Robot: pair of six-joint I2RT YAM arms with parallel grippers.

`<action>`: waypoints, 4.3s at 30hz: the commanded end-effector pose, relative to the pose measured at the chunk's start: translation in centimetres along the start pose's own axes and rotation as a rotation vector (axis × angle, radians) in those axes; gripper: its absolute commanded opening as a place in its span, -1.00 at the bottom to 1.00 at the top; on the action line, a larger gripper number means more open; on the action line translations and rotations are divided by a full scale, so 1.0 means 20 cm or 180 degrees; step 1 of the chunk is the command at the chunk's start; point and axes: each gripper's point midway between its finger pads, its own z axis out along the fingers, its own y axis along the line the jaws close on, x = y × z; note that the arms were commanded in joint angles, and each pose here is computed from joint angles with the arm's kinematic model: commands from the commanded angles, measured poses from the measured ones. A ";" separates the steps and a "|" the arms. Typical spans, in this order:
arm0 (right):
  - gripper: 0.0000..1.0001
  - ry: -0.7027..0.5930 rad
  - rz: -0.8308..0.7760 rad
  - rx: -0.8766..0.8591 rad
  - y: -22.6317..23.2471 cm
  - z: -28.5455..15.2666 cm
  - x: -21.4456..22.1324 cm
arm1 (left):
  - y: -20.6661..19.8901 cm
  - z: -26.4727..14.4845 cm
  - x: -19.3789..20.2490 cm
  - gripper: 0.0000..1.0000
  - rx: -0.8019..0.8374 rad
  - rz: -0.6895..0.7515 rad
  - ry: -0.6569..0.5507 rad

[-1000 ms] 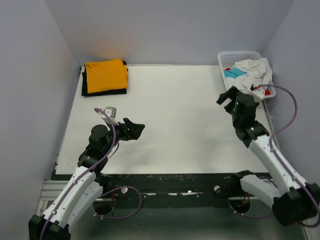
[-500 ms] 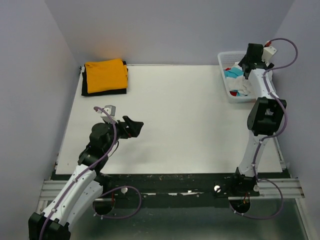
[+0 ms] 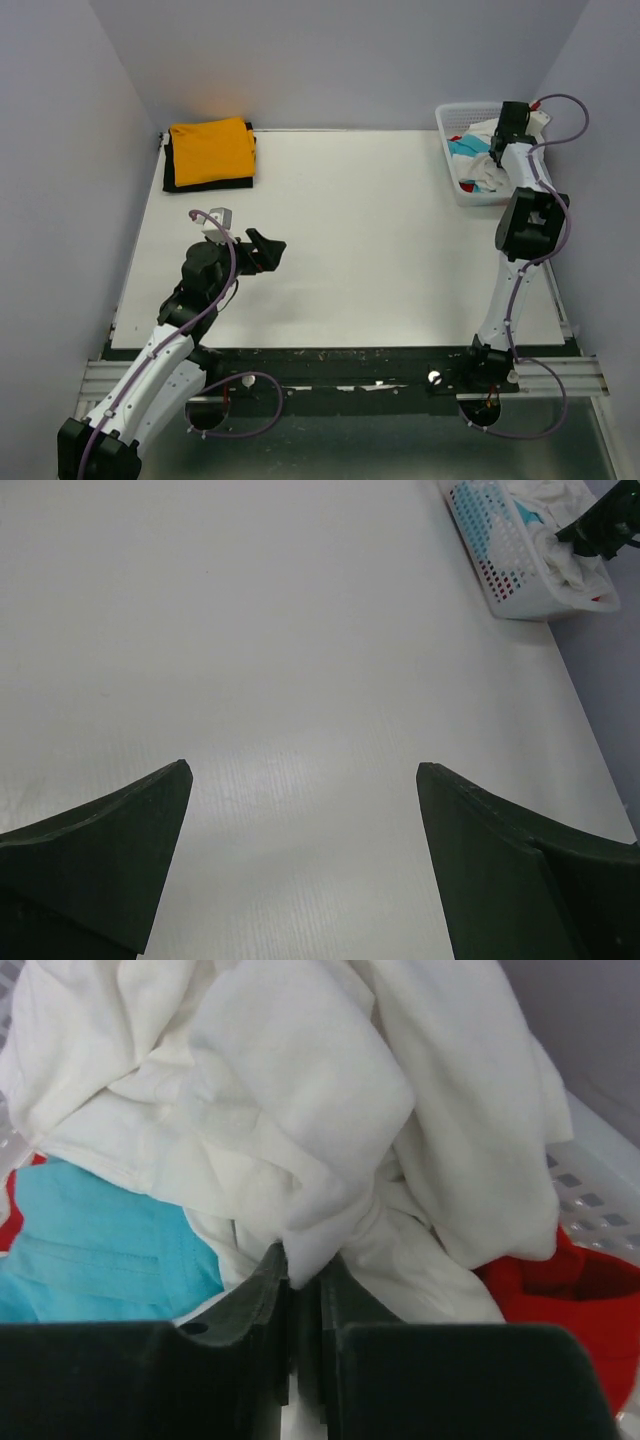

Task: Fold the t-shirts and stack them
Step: Grab crumpled tshirt from bin with the right arm, then move the tshirt to the center of the board, then flatten out the tshirt

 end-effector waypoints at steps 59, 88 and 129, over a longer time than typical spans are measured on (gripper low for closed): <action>1.00 0.0401 -0.0412 -0.1532 -0.15 -1.45 0.79 | -0.06 0.14 0.07 0.97 -0.0054 -0.0351 0.0587; 1.00 0.0480 -0.1080 -0.2623 0.38 -1.71 1.17 | 0.22 0.83 0.53 -0.99 -0.0926 -0.0732 0.2176; -0.99 -0.1238 -0.0454 -0.2455 0.22 -2.31 0.08 | -0.25 0.02 -0.83 -1.00 -0.0625 0.0097 -0.0410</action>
